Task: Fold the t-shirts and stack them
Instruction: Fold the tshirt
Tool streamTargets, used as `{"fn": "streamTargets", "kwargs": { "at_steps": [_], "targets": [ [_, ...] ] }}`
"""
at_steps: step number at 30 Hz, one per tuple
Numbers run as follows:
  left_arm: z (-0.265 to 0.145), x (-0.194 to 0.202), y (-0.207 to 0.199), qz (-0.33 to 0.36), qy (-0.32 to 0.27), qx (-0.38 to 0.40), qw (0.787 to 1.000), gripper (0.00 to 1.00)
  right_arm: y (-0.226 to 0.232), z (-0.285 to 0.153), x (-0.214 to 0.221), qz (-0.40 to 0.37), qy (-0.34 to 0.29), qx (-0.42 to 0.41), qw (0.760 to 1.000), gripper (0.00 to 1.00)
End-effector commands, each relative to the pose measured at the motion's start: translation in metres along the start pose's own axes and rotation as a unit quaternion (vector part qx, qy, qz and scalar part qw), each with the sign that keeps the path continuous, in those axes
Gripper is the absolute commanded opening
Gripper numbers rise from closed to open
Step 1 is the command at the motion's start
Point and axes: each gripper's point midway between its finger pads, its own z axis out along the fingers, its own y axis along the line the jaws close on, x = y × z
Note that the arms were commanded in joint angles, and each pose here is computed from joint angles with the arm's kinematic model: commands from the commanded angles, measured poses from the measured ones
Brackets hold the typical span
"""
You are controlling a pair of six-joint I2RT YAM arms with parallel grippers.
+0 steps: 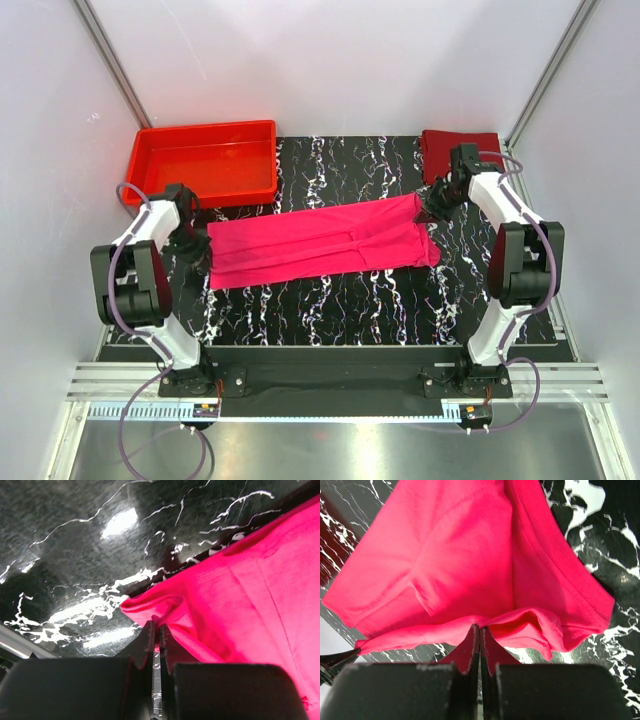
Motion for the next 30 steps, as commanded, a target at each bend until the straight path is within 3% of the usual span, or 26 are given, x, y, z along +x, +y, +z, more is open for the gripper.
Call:
{"fn": "streamTargets", "kwargs": {
  "at_steps": [1,30],
  "targets": [
    [-0.005,-0.011,-0.008,0.003,-0.013,0.008,1.0,0.0,0.012,-0.006,-0.019,-0.014,-0.022,-0.013,1.0,0.0],
    [0.013,-0.025,-0.031,-0.005,0.005,-0.003,1.0,0.0,0.012,0.026,-0.044,-0.002,-0.009,-0.005,1.0,0.0]
  ]
}}
